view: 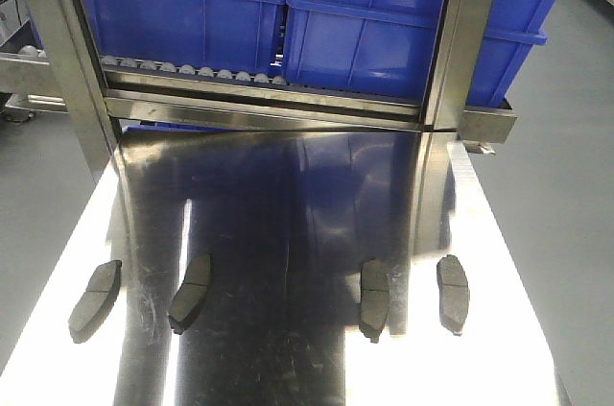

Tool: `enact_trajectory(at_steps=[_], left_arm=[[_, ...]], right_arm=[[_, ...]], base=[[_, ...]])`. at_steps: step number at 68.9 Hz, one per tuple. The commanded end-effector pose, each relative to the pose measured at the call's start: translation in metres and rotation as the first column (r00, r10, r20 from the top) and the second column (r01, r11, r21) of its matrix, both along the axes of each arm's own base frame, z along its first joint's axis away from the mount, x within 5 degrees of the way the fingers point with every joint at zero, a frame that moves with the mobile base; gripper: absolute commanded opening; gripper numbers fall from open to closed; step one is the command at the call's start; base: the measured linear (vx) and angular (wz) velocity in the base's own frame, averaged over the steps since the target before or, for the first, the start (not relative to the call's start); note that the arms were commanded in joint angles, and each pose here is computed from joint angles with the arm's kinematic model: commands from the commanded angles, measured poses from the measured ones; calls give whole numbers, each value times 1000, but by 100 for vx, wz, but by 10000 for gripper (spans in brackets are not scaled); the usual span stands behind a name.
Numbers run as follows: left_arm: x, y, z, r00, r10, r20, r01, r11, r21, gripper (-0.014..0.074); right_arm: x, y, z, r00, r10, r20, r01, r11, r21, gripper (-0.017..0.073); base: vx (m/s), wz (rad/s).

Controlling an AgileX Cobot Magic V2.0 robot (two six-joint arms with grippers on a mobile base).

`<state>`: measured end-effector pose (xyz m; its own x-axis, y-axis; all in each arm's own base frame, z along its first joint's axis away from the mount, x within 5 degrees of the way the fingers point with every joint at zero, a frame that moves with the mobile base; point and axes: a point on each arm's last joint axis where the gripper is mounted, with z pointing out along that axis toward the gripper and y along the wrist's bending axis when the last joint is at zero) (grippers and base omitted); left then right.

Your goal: Move and align brake pads A on conveyor

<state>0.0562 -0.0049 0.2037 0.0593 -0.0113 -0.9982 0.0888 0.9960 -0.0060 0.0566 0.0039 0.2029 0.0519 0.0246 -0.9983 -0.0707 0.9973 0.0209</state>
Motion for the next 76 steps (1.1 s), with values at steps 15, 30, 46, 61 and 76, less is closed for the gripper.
enact_trajectory(at_steps=[15, 30, 46, 61, 76], left_arm=[[-1, 0, 2, 997, -6, 73, 8, 1000, -20, -6], [-1, 0, 2, 997, -6, 73, 8, 1000, -20, -6], [-1, 0, 2, 997, -6, 73, 8, 1000, -20, -6], [-1, 0, 2, 997, -6, 73, 8, 1000, -20, -6], [-2, -1, 6, 994, -9, 111, 11, 1000, -20, -6]], right_arm=[[-1, 0, 3, 998, 2, 68, -1, 1000, -8, -12], [-1, 0, 3, 998, 2, 68, -1, 1000, -8, -12], [-1, 0, 3, 998, 2, 68, -1, 1000, -8, -12], [-1, 0, 3, 998, 2, 68, -1, 1000, -8, -12], [-1, 0, 3, 998, 2, 68, -1, 1000, -8, -12]], base=[[0, 0], [0, 0], [0, 0], [0, 0], [0, 0]])
